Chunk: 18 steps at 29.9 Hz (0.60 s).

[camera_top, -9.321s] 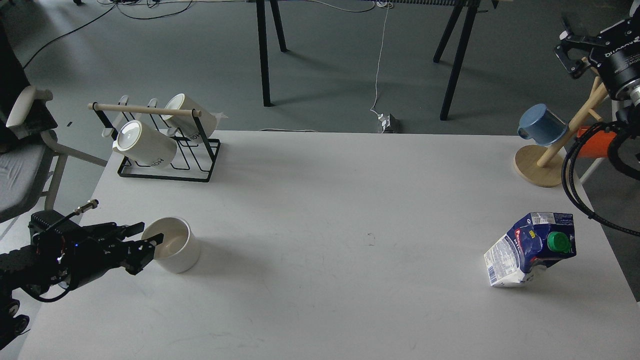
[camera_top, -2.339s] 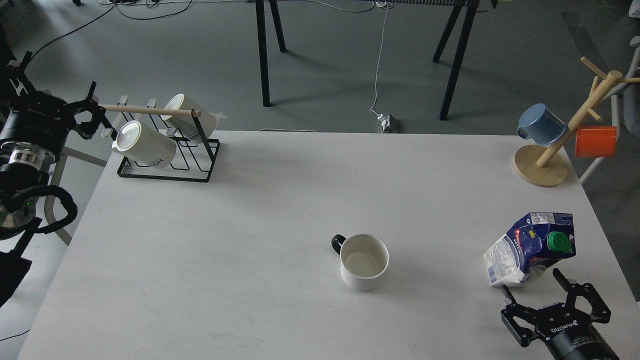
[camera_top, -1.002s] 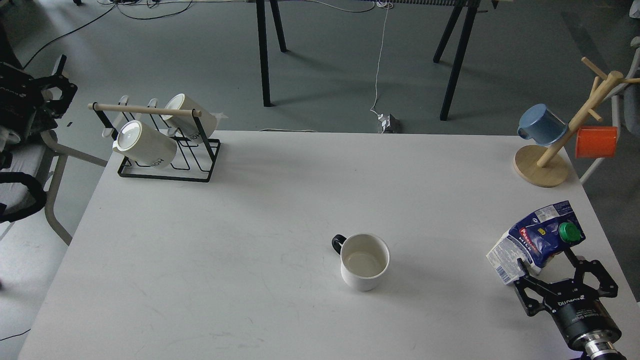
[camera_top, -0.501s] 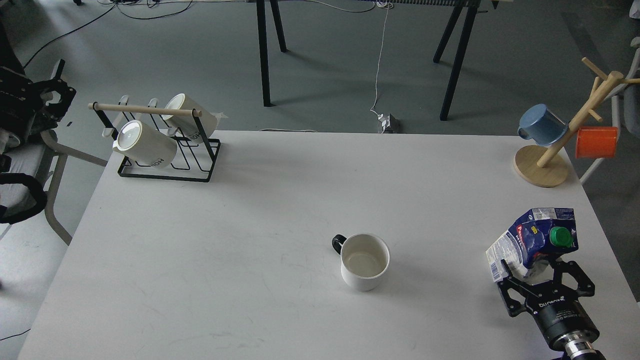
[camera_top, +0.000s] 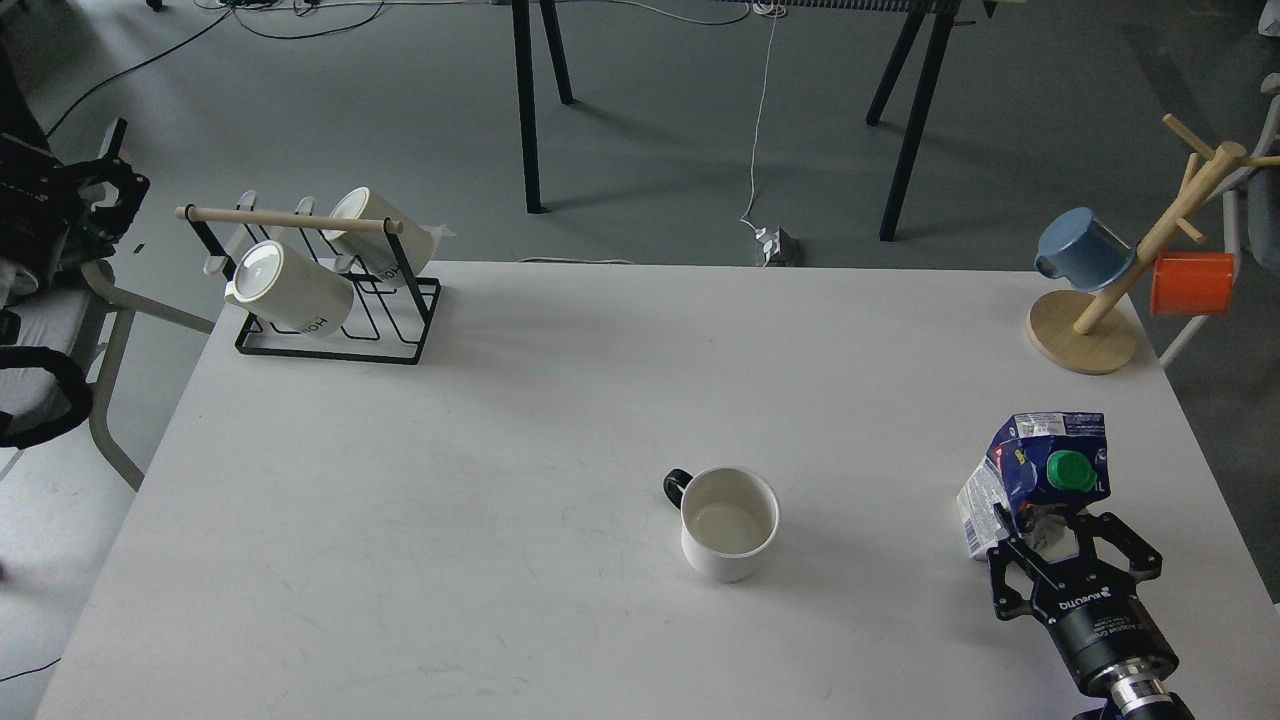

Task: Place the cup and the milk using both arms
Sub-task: 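Carry the milk carton toward the white mug and lower it beside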

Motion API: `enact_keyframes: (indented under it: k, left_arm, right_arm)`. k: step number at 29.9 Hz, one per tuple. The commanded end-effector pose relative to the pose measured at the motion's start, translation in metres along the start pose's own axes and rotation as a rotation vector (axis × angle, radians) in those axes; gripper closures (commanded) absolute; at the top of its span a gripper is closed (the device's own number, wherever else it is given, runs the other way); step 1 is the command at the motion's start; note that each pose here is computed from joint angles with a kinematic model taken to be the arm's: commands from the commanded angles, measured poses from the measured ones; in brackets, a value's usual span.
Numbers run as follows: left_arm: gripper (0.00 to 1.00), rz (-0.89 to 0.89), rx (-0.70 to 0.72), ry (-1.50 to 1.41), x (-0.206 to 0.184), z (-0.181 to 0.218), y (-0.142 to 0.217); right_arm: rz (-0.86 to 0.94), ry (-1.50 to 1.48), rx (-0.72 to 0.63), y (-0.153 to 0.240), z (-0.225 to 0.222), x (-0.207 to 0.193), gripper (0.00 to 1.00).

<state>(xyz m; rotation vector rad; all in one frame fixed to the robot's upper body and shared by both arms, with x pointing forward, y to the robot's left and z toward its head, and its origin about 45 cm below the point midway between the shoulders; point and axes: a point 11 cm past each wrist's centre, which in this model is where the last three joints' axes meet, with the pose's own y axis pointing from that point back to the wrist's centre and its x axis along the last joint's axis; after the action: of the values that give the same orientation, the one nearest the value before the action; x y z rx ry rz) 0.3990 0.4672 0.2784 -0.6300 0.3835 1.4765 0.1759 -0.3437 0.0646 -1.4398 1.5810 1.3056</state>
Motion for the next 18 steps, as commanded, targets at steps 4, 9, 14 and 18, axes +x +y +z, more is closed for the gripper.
enact_keyframes:
  k: [4,9,14,18]
  left_arm:
    - [0.00,0.023,0.010,-0.008,0.008,-0.002,0.005]
    - [0.00,0.039,0.003,-0.045,0.015,0.013,0.007]
    - [0.00,0.040,-0.008,-0.062,0.016,0.022,0.008]
    - [0.00,0.041,-0.007,-0.059,0.016,0.021,0.008]
  right_arm:
    - [-0.044,-0.087,-0.058,-0.005,0.047,-0.014,0.51]
    - [-0.101,-0.106,-0.193,0.000,0.117,-0.030,0.51]
    - [-0.122,-0.123,-0.207,-0.002,0.137,-0.038,0.50]
    - [-0.136,-0.116,-0.195,-0.008,0.132,-0.041,0.50]
